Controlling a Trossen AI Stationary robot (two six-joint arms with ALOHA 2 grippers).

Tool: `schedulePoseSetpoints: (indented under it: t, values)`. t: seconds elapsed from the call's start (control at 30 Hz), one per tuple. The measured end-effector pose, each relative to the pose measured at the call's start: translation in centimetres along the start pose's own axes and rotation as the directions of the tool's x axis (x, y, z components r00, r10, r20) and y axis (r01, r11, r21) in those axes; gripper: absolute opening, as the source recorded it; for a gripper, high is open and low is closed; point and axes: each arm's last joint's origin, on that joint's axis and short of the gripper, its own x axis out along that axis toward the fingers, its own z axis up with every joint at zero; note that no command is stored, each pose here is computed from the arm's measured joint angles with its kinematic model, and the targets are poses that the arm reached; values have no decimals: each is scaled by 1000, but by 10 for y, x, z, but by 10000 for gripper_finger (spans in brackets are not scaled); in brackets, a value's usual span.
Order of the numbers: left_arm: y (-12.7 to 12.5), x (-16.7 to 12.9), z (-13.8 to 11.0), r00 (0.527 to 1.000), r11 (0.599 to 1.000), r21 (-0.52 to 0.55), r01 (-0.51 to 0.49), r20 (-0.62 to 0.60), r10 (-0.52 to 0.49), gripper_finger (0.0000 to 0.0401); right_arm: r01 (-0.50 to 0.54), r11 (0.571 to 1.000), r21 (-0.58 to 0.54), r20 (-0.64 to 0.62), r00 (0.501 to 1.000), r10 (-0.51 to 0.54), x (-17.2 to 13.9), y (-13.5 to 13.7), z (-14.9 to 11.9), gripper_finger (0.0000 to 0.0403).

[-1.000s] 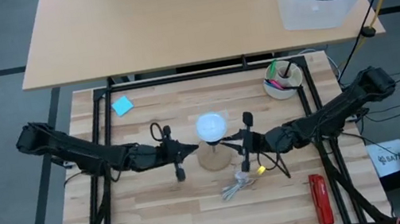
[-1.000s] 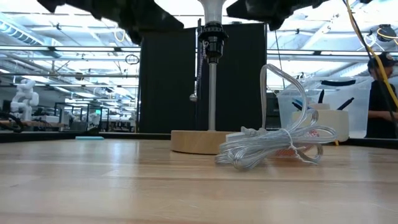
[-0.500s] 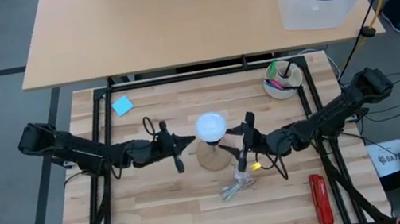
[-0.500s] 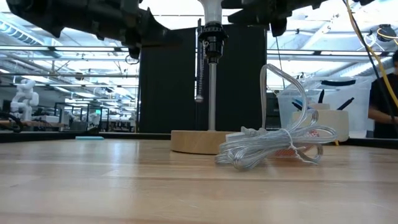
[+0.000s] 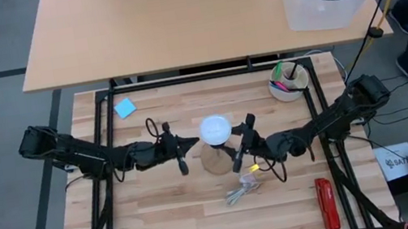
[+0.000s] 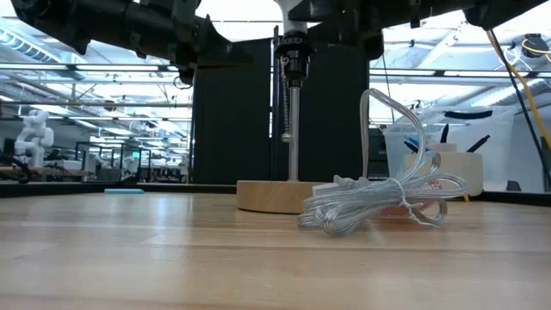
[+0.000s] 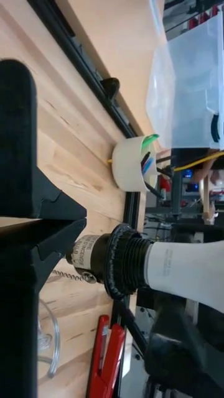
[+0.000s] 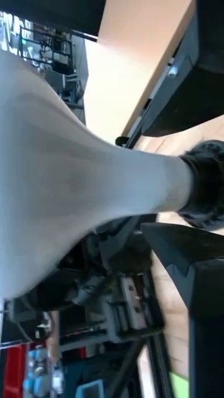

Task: Screw lightbulb
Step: Remove the lightbulb from the lamp

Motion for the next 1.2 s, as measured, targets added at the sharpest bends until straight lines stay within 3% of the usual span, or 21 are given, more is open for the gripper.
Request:
schedulePoseSetpoints:
  t: [0.23,0.43,0.77,1.2]
  values:
    - [0,0,0,1000,1000,-1,0,1,0,0,10,1000,3,14,1000,-10,4,-4,2,249]
    - [0,0,2,1000,1000,-13,1,22,-1,0,-49,999,18,30,998,48,12,-6,9,247]
    - [0,0,3,1000,999,-36,3,27,-2,0,-52,998,-43,16,999,52,20,-2,21,245]
    - [-4,0,2,993,991,-76,114,15,-113,0,-127,989,-71,5,992,127,21,-1,20,177]
